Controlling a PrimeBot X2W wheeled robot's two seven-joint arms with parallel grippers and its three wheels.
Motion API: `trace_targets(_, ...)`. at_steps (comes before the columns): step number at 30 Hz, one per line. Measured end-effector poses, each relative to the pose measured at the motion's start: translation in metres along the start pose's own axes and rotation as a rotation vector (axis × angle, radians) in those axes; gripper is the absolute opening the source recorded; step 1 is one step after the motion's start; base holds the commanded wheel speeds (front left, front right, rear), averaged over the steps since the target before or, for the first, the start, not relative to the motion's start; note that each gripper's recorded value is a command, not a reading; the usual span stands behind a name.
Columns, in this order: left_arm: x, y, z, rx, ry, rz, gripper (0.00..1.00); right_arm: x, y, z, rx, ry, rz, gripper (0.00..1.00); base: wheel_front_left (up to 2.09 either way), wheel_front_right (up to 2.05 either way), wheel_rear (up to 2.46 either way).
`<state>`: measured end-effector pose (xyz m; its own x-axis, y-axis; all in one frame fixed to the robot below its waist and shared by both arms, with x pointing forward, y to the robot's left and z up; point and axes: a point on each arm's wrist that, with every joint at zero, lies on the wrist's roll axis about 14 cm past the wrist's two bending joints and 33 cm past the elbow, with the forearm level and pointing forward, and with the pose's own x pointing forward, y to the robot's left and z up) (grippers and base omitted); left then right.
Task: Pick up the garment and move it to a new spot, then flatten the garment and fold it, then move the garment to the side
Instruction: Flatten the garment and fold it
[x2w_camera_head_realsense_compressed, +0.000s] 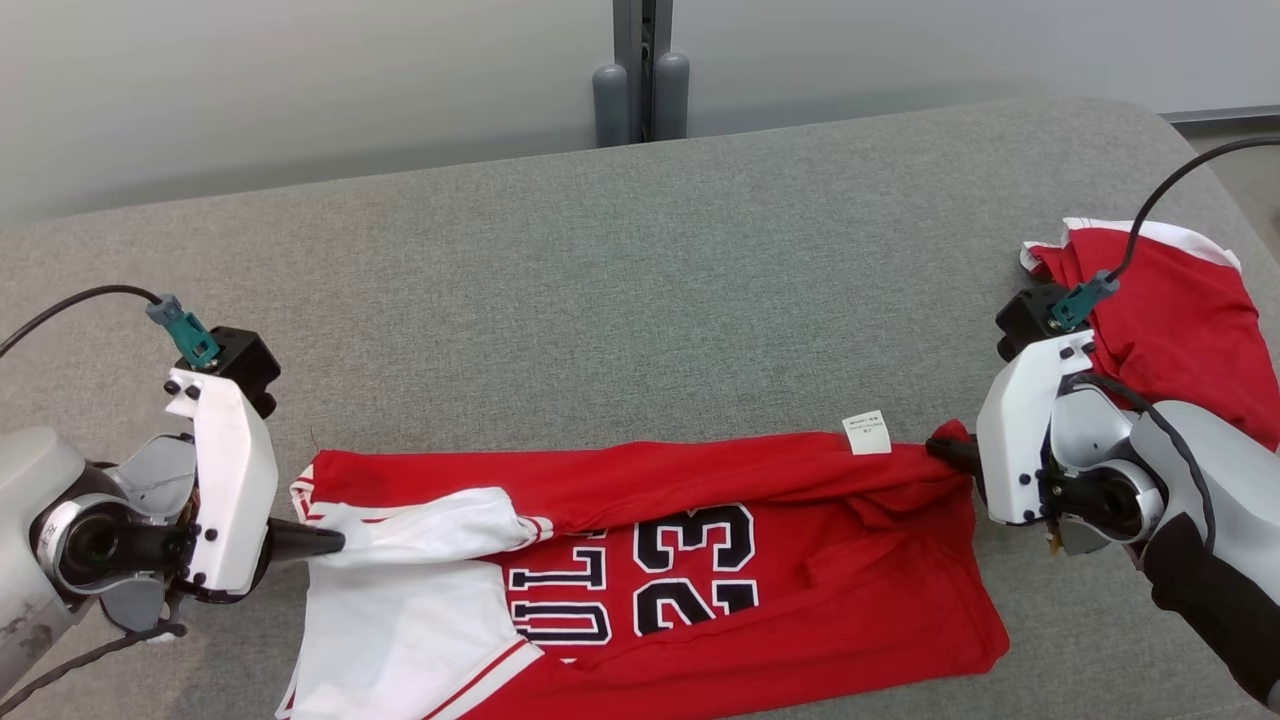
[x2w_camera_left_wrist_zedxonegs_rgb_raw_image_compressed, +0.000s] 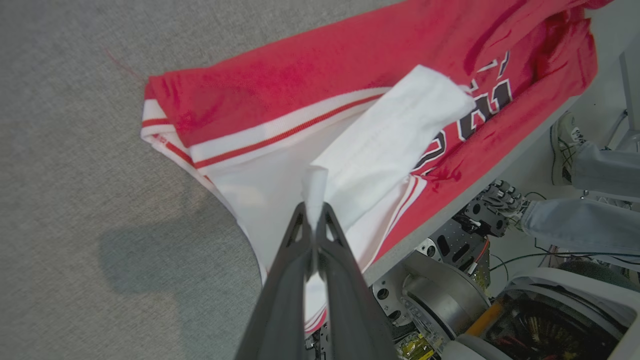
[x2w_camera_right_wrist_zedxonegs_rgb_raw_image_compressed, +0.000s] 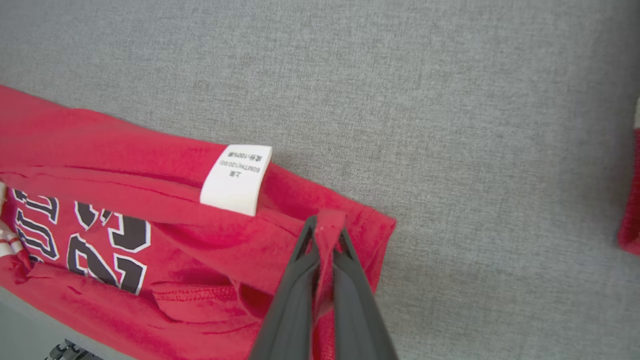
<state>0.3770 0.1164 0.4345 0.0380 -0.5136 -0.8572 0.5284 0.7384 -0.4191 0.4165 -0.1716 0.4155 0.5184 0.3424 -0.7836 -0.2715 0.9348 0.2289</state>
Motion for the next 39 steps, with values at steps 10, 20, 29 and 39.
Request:
trace_targets(10, 0.004, -0.001, -0.013, -0.005, 0.05, 0.0, 1.0, -0.004, 0.001, -0.008, 0.011, 0.028, 0.008, 1.0, 0.0, 0.0, 0.0)
trace_targets(20, 0.002, -0.011, -0.026, -0.005, 0.064, -0.002, 1.0, -0.019, 0.007, -0.018, -0.015, 0.031, 0.02, 1.0, 0.0, 0.0, 0.0)
trace_targets(29, -0.029, -0.024, 0.009, 0.082, -0.197, 0.053, 1.0, -0.056, -0.004, 0.004, -0.021, -0.146, 0.0, 1.0, 0.0, 0.0, 0.0)
trace_targets(39, -0.092, -0.014, 0.059, 0.128, -0.73, 0.149, 1.0, -0.1, -0.011, 0.066, 0.039, -0.677, -0.01, 1.0, 0.0, 0.0, 0.0)
